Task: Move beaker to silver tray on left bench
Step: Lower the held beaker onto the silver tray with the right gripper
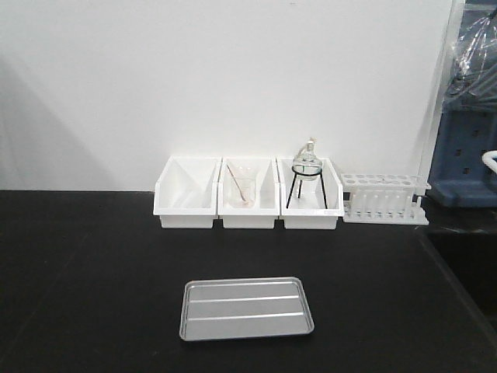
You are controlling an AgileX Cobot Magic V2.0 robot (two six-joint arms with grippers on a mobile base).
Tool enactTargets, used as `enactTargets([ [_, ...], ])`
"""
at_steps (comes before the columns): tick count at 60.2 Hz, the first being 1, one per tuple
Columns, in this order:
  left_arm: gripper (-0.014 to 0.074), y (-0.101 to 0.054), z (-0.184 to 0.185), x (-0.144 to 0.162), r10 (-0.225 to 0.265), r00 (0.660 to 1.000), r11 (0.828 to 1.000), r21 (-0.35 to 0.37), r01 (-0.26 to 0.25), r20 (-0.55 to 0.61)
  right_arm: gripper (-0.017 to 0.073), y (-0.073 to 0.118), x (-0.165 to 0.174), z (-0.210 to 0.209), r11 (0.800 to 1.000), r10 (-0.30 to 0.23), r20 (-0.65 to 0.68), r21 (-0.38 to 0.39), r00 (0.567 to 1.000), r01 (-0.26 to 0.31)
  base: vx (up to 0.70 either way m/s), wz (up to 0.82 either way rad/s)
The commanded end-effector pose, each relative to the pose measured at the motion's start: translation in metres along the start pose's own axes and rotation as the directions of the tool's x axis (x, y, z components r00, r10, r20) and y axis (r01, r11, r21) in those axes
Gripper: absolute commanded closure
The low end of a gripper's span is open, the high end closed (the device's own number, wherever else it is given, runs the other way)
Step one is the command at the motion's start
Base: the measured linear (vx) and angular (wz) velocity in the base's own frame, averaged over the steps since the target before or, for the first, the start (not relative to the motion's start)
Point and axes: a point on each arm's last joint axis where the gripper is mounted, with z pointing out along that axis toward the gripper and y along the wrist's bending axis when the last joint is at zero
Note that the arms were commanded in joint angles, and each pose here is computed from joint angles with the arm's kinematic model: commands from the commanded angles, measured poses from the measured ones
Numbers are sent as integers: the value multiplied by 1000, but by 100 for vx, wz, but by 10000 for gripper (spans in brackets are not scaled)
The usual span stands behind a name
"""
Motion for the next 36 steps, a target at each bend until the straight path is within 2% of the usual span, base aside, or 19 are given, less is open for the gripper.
enactTargets([
  [1,592,-1,2,-1,-2,998,1000,8,2,63,570,3,-18,-1,1000,-4,112,-25,994,7,39,1],
  [19,592,-1,2,-1,-2,998,1000,8,2,63,570,3,-18,-1,1000,-4,112,-25,994,7,33,0],
  [36,592,-1,2,-1,-2,998,1000,8,2,63,570,3,-18,-1,1000,-4,112,-25,994,7,19,-4],
])
